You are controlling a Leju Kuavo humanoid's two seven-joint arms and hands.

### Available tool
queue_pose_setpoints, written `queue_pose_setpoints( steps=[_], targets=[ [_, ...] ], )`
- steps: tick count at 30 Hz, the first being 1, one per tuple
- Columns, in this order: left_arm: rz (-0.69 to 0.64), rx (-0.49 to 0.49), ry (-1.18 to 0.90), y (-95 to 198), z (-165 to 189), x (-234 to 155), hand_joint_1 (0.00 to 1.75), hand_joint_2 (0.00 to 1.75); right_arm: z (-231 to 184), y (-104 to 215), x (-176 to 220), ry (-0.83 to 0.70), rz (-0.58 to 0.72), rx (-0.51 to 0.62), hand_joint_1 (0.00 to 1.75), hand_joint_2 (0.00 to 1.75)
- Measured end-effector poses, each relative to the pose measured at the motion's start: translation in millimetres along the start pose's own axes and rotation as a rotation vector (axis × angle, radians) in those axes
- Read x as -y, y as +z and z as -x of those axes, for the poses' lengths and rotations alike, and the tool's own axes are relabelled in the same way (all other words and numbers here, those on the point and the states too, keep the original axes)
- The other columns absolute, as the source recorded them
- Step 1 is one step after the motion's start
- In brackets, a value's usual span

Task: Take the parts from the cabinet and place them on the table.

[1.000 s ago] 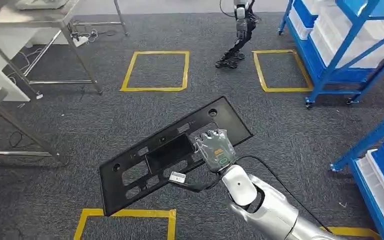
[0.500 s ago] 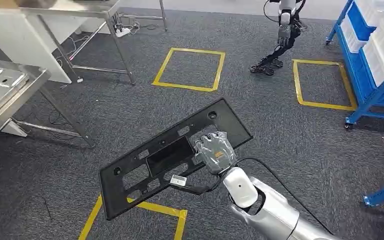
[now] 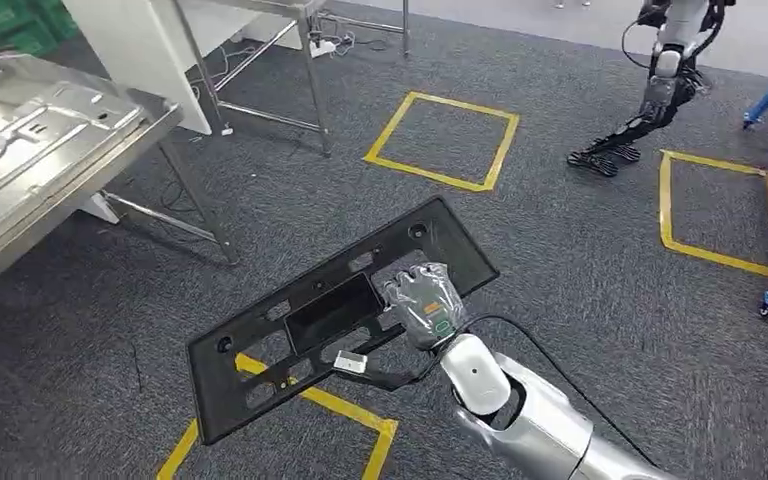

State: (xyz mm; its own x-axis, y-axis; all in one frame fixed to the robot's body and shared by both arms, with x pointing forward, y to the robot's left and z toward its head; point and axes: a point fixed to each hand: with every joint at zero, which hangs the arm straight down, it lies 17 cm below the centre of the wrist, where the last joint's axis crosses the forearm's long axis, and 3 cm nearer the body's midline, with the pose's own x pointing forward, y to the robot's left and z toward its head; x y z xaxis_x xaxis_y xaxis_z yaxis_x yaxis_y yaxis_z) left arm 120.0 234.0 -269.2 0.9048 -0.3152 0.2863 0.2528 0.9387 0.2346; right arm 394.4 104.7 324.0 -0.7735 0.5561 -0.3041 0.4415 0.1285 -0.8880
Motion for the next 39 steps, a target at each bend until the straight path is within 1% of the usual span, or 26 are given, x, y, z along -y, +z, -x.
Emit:
queue_pose_setpoints(
  steps=[3, 7, 31, 34, 39],
  targets=[
    [-0.001, 0.008, 0.001, -0.6, -6.3, -0.3, 0.0, 1.75, 2.7, 2.6, -4.1, -0.001, -0.009, -0.006, 1.75, 1.75],
    [0.001, -0.001, 0.0, 0.0, -2.2, 0.9, 0.0, 1.75, 3.0, 6.7, -11.4, -0.003, -0.024, -0.009, 1.75, 1.75],
    [0.002, 0.009, -0.009, 0.7, -3.1, 2.9, 0.0, 1.75, 4.2, 1.4, -4.6, 0.012, -0.008, -0.011, 1.75, 1.75],
    [0.0, 0.017, -0.009, -0.2, -8.9, 1.4, 0.0, 1.75, 5.5, 3.4, -7.3, 0.011, -0.013, -0.015, 1.75, 1.75],
    [0.0, 0.009, -0.011, 0.0, -6.6, 1.7, 0.0, 1.75, 5.9, 4.4, -8.6, 0.01, -0.015, -0.017, 1.75, 1.75]
  ],
)
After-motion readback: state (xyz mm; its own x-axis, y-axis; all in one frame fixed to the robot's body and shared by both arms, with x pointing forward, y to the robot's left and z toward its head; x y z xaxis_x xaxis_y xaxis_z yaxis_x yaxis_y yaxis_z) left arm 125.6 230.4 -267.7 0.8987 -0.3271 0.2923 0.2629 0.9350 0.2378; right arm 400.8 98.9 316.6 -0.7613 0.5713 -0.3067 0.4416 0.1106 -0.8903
